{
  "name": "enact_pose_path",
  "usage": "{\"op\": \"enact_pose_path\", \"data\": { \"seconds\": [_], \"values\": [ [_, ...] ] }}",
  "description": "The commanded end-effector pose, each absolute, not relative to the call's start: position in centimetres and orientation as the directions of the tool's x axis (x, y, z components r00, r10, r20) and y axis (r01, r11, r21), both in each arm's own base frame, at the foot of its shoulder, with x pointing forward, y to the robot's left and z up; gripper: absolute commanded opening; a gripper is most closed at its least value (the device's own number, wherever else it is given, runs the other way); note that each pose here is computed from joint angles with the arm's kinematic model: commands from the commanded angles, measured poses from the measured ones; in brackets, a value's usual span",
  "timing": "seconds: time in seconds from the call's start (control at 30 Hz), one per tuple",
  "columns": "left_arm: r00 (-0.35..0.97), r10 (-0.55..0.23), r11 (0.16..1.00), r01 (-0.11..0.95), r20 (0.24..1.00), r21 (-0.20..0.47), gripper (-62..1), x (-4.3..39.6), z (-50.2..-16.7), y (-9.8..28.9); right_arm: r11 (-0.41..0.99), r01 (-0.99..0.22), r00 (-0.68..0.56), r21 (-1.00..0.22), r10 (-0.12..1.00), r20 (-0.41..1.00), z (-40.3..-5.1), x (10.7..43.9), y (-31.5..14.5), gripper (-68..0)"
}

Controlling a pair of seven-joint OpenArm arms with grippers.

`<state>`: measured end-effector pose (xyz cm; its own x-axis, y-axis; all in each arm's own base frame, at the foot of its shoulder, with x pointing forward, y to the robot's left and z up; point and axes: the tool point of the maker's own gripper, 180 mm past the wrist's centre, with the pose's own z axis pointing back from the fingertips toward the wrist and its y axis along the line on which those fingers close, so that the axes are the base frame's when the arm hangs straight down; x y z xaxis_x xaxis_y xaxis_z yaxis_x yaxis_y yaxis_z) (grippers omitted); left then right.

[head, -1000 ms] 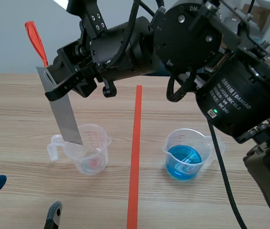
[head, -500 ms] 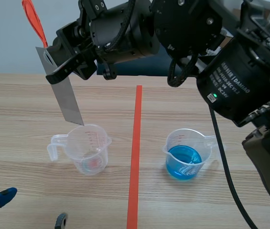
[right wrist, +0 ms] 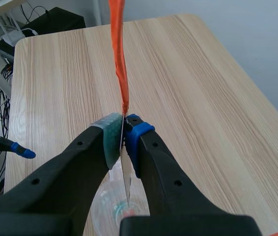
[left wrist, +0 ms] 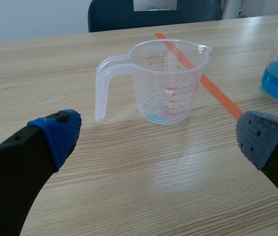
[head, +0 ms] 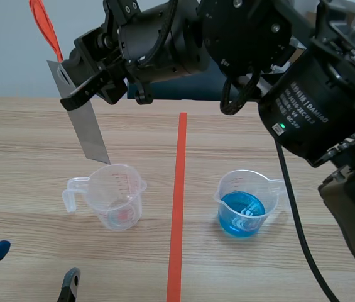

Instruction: Do the redox reaction experiment. move the plate over the left beaker

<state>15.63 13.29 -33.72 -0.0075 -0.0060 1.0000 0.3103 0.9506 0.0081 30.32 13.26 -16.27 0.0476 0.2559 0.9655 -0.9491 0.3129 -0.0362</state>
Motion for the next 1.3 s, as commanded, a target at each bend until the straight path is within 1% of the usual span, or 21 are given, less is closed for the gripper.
{"op": "enact_pose_path", "data": {
  "seconds": [0.0,0.13,0.33,1.27],
  "values": [
    [-0.014,-0.006,0.949,0.317,1.0,0.01,1.4,15.37,-33.47,13.4,0.312,-0.949,0.016,-0.055,0.222,0.975,-14.68,30.55,13.29,-66.9],
    [-0.014,-0.006,0.949,0.317,1.0,0.01,1.4,15.37,-33.47,13.4,0.308,-0.95,0.022,-0.047,0.217,0.976,-14.62,30.46,13.34,-66.9],
    [-0.014,-0.006,0.949,0.317,1.0,0.01,1.4,15.37,-33.47,13.4,0.281,-0.96,0.069,0.008,0.208,0.976,-14.81,29.72,13.53,-66.9],
    [-0.014,-0.006,0.949,0.317,1.0,0.01,1.4,15.36,-33.48,13.4,0.284,-0.959,0.074,0.012,0.207,0.975,-14.89,29.74,13.52,-66.9]
  ]
}}
